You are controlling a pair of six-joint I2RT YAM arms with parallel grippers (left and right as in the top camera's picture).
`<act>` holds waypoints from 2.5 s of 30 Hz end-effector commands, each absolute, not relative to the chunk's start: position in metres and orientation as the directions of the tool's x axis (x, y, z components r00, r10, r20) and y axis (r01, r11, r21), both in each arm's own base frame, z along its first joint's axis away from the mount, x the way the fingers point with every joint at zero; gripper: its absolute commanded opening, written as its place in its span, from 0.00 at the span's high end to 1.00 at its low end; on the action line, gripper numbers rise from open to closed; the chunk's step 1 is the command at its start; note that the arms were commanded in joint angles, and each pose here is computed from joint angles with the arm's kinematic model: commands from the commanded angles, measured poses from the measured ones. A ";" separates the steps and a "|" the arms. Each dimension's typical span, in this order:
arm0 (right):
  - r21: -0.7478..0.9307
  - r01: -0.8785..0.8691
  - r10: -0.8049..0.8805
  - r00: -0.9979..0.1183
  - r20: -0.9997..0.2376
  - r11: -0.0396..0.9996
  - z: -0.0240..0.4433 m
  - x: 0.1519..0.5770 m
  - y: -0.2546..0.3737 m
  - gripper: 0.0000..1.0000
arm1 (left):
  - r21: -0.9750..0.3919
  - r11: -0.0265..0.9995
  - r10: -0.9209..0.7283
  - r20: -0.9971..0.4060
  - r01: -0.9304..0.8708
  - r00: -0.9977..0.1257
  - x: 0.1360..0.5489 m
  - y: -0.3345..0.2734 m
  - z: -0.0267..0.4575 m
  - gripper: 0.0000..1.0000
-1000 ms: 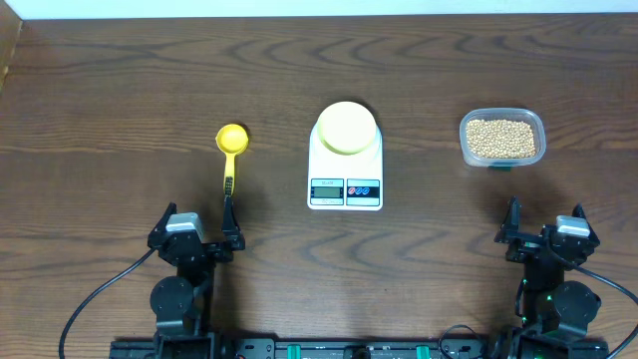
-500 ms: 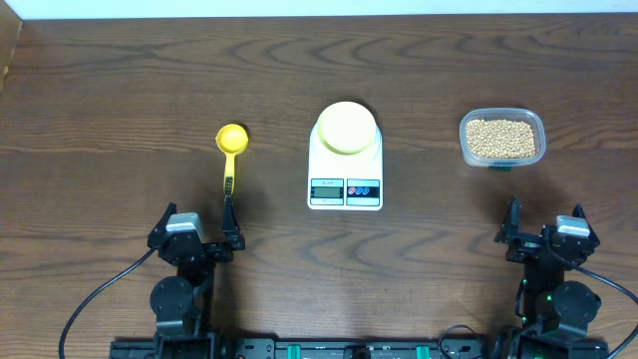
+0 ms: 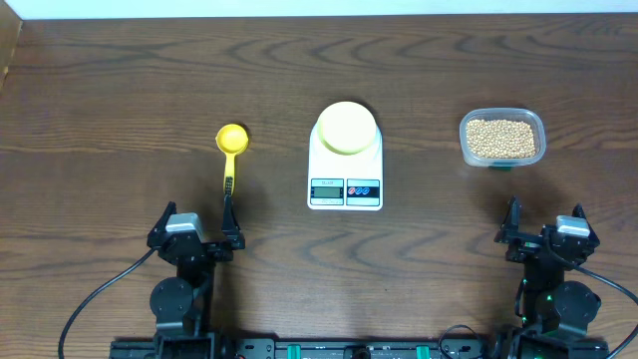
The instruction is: Scoop item into bowl and weigh 50g on scale
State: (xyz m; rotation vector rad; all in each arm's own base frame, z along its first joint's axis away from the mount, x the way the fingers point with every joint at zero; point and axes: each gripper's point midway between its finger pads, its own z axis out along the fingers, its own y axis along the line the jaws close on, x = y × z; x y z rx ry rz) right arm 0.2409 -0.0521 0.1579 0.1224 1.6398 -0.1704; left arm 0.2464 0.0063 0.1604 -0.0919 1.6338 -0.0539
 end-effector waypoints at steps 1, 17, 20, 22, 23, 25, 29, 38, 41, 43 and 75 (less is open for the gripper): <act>-0.024 0.185 -0.010 -0.079 -0.997 0.983 0.157 0.241 -0.052 0.01 | -0.118 0.993 -0.116 -0.992 0.031 -0.057 0.245 -0.004 0.168 0.02; -0.024 0.185 -0.010 -0.079 -0.997 0.983 0.157 0.241 -0.052 0.01 | -0.280 0.959 -0.232 -0.859 0.039 -0.456 0.260 -0.024 0.186 0.02; -0.024 0.185 -0.010 -0.079 -0.997 0.983 0.157 0.241 -0.052 0.01 | -0.282 0.959 -0.231 -0.808 0.012 -0.542 0.275 -0.024 0.208 0.02; -0.024 0.185 -0.010 -0.079 -0.997 0.983 0.157 0.241 -0.052 0.01 | -0.279 0.960 -0.226 -0.754 -0.010 -0.617 0.285 -0.023 0.218 0.02; -0.024 0.185 -0.010 -0.079 -0.997 0.983 0.157 0.241 -0.052 0.01 | -0.270 0.963 -0.213 -0.727 -0.014 -0.653 0.290 -0.023 0.221 0.02; -0.024 0.185 -0.010 -0.079 -0.997 0.983 0.157 0.241 -0.052 0.01 | -0.246 0.969 -0.181 -0.656 -0.019 -0.732 0.298 -0.023 0.226 0.02; -0.024 0.185 -0.010 -0.079 -0.997 0.983 0.157 0.241 -0.052 0.01 | -0.222 0.975 -0.143 -0.513 -0.031 -0.846 0.310 -0.022 0.221 0.02; -0.024 0.185 -0.010 -0.079 -0.997 0.983 0.157 0.241 -0.052 0.01 | -0.224 0.972 -0.147 -0.361 -0.067 -0.921 0.347 -0.022 0.165 0.02; -0.024 0.185 -0.010 -0.079 -0.997 0.983 0.157 0.241 -0.052 0.01 | -0.222 0.972 -0.145 -0.337 -0.072 -0.930 0.355 -0.021 0.150 0.02; -0.024 0.185 -0.010 -0.079 -0.997 0.983 0.157 0.241 -0.052 0.01 | -0.221 0.972 -0.146 -0.320 -0.076 -0.936 0.359 -0.021 0.140 0.30; -0.024 0.185 -0.010 -0.079 -0.997 0.983 0.157 0.241 -0.052 0.01 | -0.050 0.991 -0.128 -0.192 -0.121 -0.973 0.378 0.004 0.025 0.36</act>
